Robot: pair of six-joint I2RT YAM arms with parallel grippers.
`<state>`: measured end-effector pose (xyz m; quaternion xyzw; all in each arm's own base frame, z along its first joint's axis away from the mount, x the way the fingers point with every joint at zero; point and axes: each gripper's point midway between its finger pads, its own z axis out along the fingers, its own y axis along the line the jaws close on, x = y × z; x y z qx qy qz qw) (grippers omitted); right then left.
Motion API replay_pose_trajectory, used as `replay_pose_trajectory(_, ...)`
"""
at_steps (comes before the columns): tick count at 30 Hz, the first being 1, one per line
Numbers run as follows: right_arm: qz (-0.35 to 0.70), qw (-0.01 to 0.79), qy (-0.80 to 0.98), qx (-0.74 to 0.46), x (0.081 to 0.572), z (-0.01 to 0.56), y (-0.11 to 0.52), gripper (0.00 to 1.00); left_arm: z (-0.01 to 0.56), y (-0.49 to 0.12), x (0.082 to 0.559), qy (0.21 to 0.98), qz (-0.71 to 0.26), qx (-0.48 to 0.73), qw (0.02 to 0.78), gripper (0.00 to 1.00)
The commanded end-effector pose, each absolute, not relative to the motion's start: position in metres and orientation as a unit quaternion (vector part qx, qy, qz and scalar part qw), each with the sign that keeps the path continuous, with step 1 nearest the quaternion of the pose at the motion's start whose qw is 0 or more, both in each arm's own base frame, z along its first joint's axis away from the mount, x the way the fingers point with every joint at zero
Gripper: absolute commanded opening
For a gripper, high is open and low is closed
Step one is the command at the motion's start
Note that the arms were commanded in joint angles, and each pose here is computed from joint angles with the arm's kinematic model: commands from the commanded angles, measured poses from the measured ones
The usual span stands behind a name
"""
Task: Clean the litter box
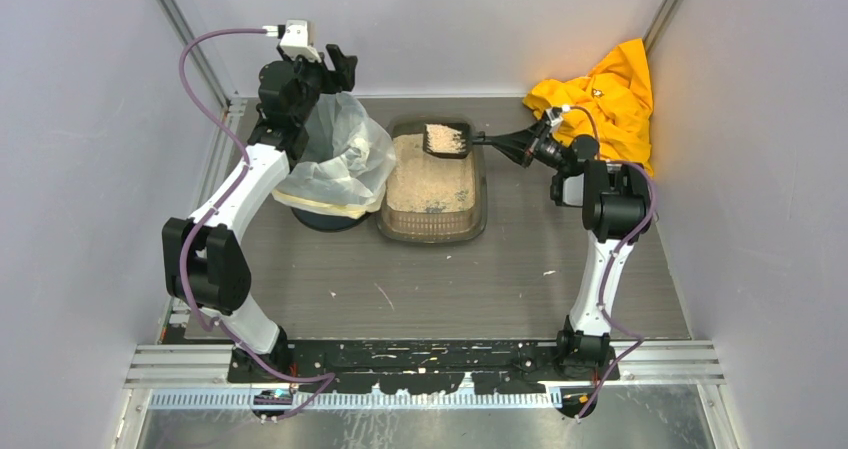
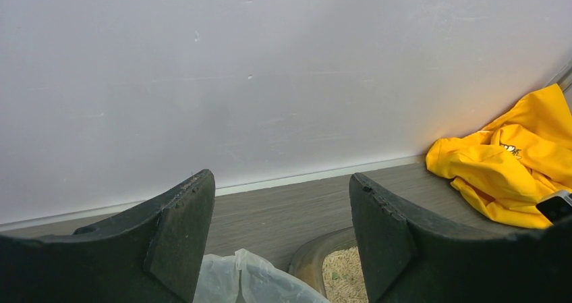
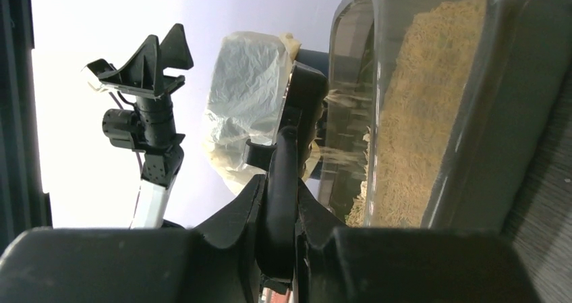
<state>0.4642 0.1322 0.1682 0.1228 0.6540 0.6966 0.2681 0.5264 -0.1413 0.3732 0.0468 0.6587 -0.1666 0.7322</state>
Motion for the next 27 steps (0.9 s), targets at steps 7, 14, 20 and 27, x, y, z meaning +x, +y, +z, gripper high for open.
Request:
replay_pose_trajectory(7, 0.697, 0.256, 0.667, 0.062, 0.456, 0.175, 0.171, 0.01, 0.407, -0.142, 0.524, 0.621, -0.173, 0.045, 0.763, 0.73)
replay_pose_trajectory(14, 0.693, 0.29, 0.653, 0.101, 0.465, 0.174, 0.136, 0.01, 0.406, -0.142, 0.525, 0.622, -0.173, 0.045, 0.763, 0.73)
replay_pose_trajectory(20, 0.696, 0.269, 0.658, 0.101, 0.464, 0.173, 0.15, 0.01, 0.409, -0.147, 0.527, 0.617, -0.185, 0.049, 0.763, 0.73)
replay_pose_trajectory(27, 0.648, 0.276, 0.704, 0.091, 0.458, 0.153, 0.16, 0.01, 0.41, -0.147, 0.528, 0.616, -0.184, 0.049, 0.764, 0.73)
